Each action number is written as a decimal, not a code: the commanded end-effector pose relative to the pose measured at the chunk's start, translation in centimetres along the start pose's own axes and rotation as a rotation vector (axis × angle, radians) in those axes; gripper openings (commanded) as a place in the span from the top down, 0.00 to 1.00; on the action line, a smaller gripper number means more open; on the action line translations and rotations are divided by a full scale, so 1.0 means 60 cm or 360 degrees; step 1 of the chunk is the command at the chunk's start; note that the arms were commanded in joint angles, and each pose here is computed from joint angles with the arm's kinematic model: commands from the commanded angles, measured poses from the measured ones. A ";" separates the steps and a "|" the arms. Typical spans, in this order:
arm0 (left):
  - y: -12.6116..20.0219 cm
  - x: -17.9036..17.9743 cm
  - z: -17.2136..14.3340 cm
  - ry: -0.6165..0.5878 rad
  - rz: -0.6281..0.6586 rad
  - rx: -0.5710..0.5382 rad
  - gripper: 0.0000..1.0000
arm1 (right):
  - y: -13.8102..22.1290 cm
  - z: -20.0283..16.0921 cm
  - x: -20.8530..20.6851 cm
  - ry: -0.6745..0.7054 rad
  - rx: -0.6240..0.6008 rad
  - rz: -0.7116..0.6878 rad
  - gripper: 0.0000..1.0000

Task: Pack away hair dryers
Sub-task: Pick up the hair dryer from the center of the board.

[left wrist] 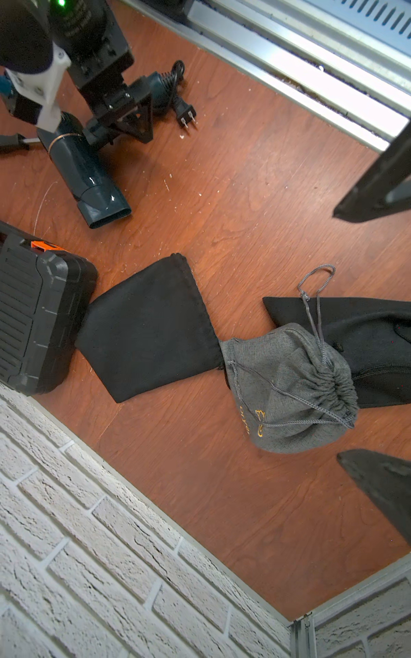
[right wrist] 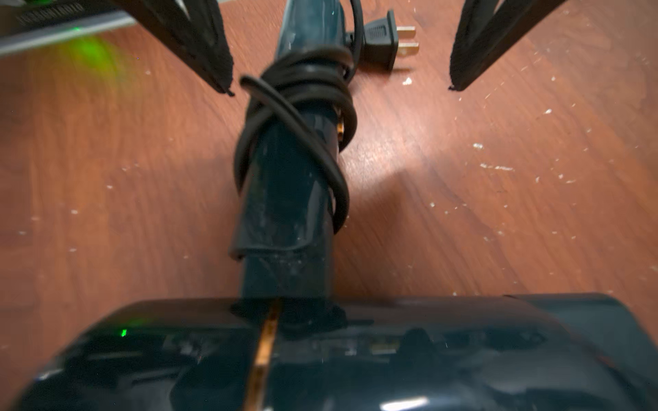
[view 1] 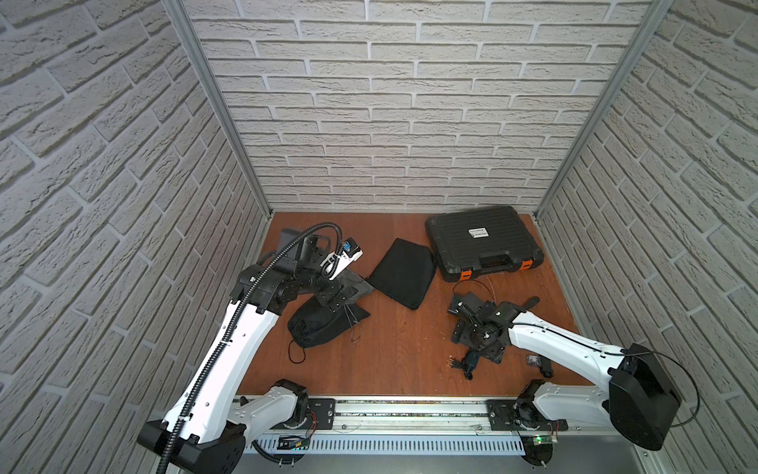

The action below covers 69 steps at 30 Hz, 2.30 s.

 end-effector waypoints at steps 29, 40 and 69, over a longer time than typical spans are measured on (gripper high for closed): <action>0.019 -0.004 0.001 0.0036 0.0026 -0.0029 0.02 | -0.042 0.006 -0.013 0.0002 0.0021 -0.0034 0.35; 0.025 -0.006 0.004 0.0043 0.0019 -0.0039 0.02 | -0.046 0.003 -0.011 0.0049 0.0051 -0.0039 0.54; 0.062 0.019 0.055 0.0152 0.0084 -0.0135 0.02 | 0.075 0.044 0.128 0.0696 -0.0444 0.0243 0.97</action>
Point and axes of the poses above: each gripper's point midway between its finger pads, its own y axis back along the fingers, its own x axis along the line the jaws close on, z = x × y, the point moved 4 cm from there along y, back along the fingers, and after that the axes turned 13 degrees about y, right-handed, at the moved point
